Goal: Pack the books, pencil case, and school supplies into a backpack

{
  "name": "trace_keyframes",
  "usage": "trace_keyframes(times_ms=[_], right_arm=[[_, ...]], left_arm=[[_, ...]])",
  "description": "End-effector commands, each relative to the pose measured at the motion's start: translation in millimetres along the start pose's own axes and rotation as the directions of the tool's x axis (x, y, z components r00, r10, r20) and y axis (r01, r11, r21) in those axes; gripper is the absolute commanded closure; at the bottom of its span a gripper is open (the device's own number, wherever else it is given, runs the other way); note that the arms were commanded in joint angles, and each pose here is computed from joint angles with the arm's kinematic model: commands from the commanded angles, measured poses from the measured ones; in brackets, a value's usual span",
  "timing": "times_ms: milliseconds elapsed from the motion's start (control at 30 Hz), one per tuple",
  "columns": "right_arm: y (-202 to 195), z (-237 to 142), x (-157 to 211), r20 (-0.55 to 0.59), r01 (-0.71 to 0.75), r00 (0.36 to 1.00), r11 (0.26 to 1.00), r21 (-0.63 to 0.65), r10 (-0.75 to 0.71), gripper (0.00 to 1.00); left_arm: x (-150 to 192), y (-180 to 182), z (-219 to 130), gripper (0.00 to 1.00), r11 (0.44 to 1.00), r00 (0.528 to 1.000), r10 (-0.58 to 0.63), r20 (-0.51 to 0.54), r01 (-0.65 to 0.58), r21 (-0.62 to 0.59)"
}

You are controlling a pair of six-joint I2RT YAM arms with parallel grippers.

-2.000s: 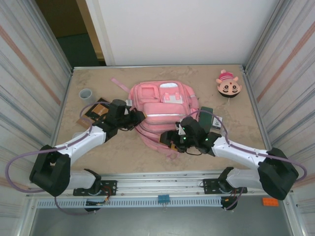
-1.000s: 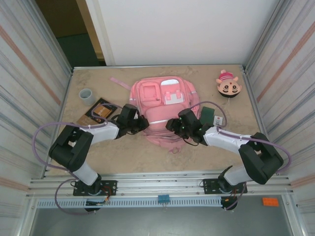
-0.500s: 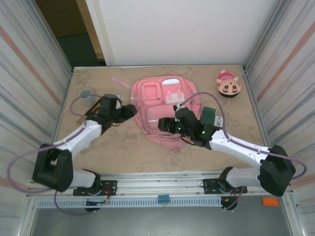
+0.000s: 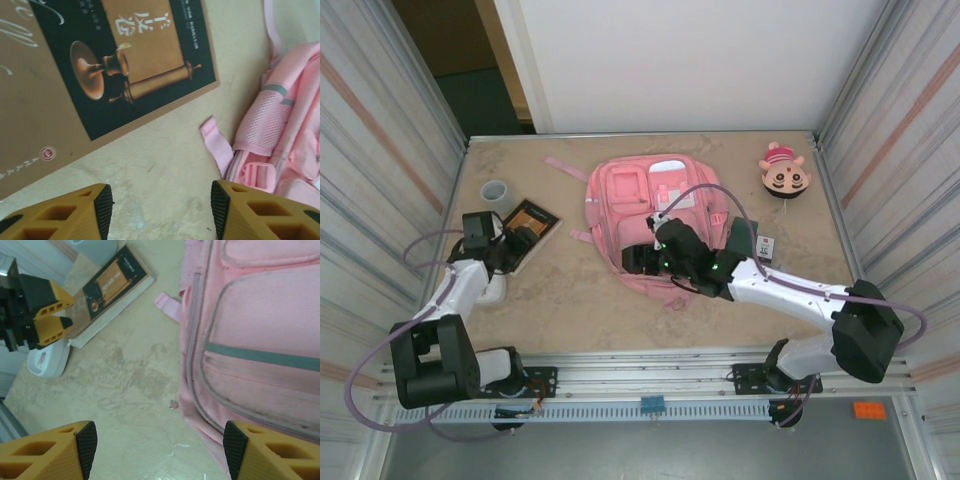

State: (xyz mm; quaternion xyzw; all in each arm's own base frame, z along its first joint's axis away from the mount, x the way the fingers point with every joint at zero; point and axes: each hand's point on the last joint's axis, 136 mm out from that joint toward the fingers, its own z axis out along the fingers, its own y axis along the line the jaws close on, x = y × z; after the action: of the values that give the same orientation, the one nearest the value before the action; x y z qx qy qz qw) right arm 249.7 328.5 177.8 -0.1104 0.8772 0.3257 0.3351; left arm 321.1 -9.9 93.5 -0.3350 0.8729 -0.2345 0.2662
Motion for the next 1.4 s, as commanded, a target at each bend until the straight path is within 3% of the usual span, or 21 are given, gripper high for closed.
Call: trace_keyframes(times_ms=[0, 500, 833, 1100, 1367], right_arm=[[23, -2, -14, 0.022, 0.05, 0.999, 0.998, -0.046, -0.049, 0.31], [22, -4, -14, 0.003, 0.066, 0.998, 0.998, -0.012, -0.066, 0.31], [21, -3, -11, -0.019, 0.056, 0.998, 0.998, -0.005, -0.056, 0.31], [23, 4, -11, -0.038, 0.059, 0.998, 0.998, -0.007, -0.059, 0.31], [22, 9, -14, -0.038, 0.062, 0.997, 0.998, -0.008, -0.062, 0.3]], left_arm=[[-2, 20, 2, 0.44, 0.996, 1.0, 0.006, 0.02, -0.004, -0.091], [2, 58, 20, 0.56, 0.979, 1.0, -0.007, 0.017, 0.01, -0.204], [-23, -8, 2, 0.57, 0.999, 0.998, -0.017, 0.059, 0.015, 0.041], [-57, 5, -10, 0.58, 0.993, 0.988, 0.049, 0.145, -0.032, -0.112], [-58, 41, 27, 0.58, 0.974, 0.998, -0.012, 0.062, 0.025, -0.224]])
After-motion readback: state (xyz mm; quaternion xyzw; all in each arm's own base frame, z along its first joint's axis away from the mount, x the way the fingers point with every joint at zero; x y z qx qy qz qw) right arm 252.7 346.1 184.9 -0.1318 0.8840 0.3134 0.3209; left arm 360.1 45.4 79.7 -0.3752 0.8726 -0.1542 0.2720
